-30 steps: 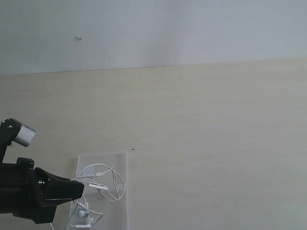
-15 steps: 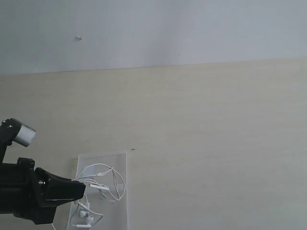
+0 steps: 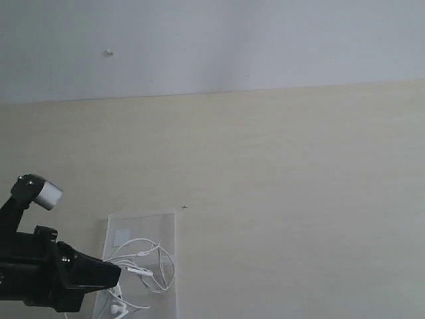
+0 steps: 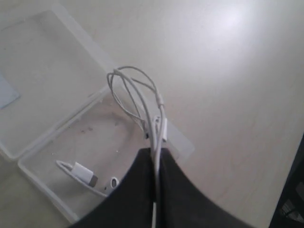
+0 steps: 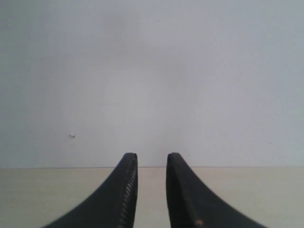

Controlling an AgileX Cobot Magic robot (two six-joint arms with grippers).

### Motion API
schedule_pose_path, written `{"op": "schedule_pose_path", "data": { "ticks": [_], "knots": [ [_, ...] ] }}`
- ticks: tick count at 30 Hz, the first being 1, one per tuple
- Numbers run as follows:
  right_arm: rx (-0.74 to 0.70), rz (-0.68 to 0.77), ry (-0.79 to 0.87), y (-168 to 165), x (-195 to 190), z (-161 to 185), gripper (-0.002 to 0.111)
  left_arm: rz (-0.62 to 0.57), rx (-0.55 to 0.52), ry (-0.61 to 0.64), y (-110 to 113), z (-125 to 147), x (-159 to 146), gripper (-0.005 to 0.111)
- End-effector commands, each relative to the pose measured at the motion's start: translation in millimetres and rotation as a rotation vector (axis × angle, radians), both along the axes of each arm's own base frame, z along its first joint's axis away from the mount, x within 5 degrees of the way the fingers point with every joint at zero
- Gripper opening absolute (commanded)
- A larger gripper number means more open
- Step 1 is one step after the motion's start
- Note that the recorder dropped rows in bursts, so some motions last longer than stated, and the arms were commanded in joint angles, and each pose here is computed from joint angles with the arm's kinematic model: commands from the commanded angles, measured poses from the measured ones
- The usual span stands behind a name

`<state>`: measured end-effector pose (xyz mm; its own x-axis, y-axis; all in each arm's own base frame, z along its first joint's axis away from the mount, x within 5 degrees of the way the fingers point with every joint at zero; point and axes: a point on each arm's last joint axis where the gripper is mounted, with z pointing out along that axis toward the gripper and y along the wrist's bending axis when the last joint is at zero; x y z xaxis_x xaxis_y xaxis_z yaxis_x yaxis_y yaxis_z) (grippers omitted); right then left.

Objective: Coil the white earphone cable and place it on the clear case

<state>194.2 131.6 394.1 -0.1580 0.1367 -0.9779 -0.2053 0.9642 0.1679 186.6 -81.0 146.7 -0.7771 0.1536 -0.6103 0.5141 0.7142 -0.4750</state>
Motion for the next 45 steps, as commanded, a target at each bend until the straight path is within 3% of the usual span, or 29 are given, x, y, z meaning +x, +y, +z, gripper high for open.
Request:
{"op": "schedule_pose_path", "data": {
  "ticks": [1,9,14,22,29,35,40,45],
  "knots": [
    [-0.001,-0.013,-0.008,-2,0,2,0.022,0.029,0.021,0.026,1,-1,2,0.0],
    [0.001,-0.013,-0.007,-2,0,2,0.022,0.05,0.011,0.044,1,0,4,0.0],
    [0.003,-0.013,-0.007,-2,0,2,0.022,0.035,-0.01,0.035,-1,4,6,0.015],
    [0.003,-0.013,-0.007,-2,0,2,0.022,0.025,-0.021,0.07,-3,-3,8,0.015],
    [0.004,-0.013,-0.005,-2,0,2,0.022,0.028,-0.049,0.063,-6,3,18,0.031],
    [0.006,-0.013,-0.004,-2,0,2,0.022,0.031,-0.053,0.058,-6,7,23,0.035],
    [0.005,-0.013,-0.002,-2,1,2,0.022,0.037,-0.053,0.082,-6,4,23,0.049],
    [0.007,-0.011,-0.001,-2,1,2,0.022,0.033,-0.05,0.099,-7,0,24,0.051]
  ]
}}
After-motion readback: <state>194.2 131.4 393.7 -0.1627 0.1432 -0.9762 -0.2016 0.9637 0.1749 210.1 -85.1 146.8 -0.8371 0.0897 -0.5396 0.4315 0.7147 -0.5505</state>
